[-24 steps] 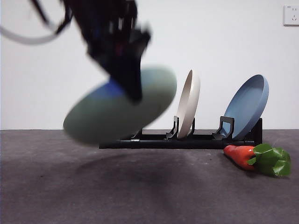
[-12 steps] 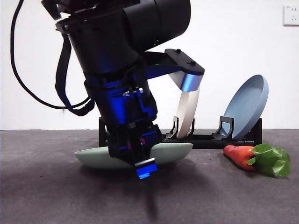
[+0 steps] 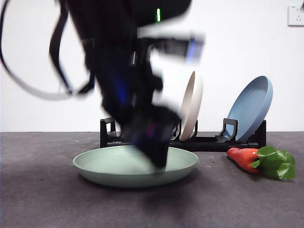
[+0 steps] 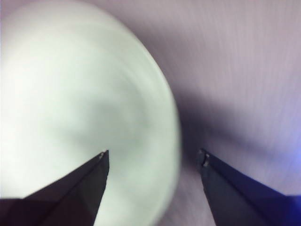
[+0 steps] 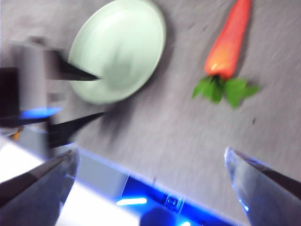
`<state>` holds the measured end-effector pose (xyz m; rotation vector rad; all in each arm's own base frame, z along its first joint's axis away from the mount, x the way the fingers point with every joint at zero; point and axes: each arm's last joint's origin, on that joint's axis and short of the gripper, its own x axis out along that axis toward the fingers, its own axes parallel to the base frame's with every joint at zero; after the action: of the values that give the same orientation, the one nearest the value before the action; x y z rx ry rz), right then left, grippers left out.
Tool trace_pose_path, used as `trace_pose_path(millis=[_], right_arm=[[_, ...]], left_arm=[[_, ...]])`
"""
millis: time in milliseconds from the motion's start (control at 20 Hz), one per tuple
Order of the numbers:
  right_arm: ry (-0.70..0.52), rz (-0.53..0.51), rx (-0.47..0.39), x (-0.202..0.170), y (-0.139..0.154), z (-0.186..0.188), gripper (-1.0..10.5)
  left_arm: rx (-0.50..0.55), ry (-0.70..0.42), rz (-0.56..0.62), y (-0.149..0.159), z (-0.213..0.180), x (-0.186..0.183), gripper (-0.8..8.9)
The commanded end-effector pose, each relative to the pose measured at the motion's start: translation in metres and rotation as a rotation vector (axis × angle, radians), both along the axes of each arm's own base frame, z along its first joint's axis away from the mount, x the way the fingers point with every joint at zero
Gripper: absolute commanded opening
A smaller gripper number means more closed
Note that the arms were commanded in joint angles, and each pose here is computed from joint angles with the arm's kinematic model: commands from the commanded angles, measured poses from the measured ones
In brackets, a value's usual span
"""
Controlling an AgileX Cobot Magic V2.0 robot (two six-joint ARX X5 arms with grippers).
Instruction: Take the green plate from the plate rack,put the plate on the table,take the carrot from the table,put the carrot in the plate
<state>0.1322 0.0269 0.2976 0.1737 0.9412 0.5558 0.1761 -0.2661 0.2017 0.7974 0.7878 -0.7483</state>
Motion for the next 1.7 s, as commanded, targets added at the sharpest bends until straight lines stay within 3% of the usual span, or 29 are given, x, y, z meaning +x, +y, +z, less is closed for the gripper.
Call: trace_pose_path(millis=[50, 200, 300, 600, 700, 950, 1150, 1350, 1550, 1700], right_arm=[[0.015, -0.019, 0.009, 0.021, 0.002, -0.005, 5.9], [0.056, -0.024, -0.014, 0.059, 0.007, -0.024, 5.9], [0.073, -0.036, -0.090, 0.083, 0.016, -0.042, 5.9], [0.064, -0.103, -0.284, 0.136, 0.048, -0.097, 5.9], [0.069, -0.105, -0.301, 0.145, 0.060, -0.112, 5.9], [0.102, -0.156, -0.386, 0.153, 0.078, -0.143, 5.6], [0.093, -0.190, -0.401, 0.155, 0.081, -0.146, 2.4], [0.095, -0.185, -0.396, 0.155, 0.081, -0.146, 0.1], [0.066, -0.171, -0.383, 0.150, 0.085, -0.135, -0.2], [-0.064, -0.132, -0.312, 0.130, 0.099, -0.095, -0.2]], left_arm=[[-0.245, -0.016, 0.109, 0.005, 0.050, -0.006, 3.21], [-0.473, -0.046, 0.121, 0.029, 0.109, -0.022, 3.20], [-0.571, -0.094, 0.113, 0.052, 0.139, -0.036, 3.19], [-0.775, -0.187, 0.101, 0.119, 0.190, -0.078, 3.19], [-0.820, -0.204, 0.101, 0.134, 0.197, -0.087, 3.19], [-0.869, -0.209, 0.112, 0.152, 0.203, -0.098, 3.19], [-0.852, -0.200, 0.115, 0.153, 0.202, -0.099, 3.19], [-0.848, -0.201, 0.117, 0.154, 0.201, -0.099, 3.19], [-0.839, -0.197, 0.119, 0.154, 0.200, -0.099, 3.19], [-0.837, -0.196, 0.119, 0.154, 0.200, -0.099, 3.19]])
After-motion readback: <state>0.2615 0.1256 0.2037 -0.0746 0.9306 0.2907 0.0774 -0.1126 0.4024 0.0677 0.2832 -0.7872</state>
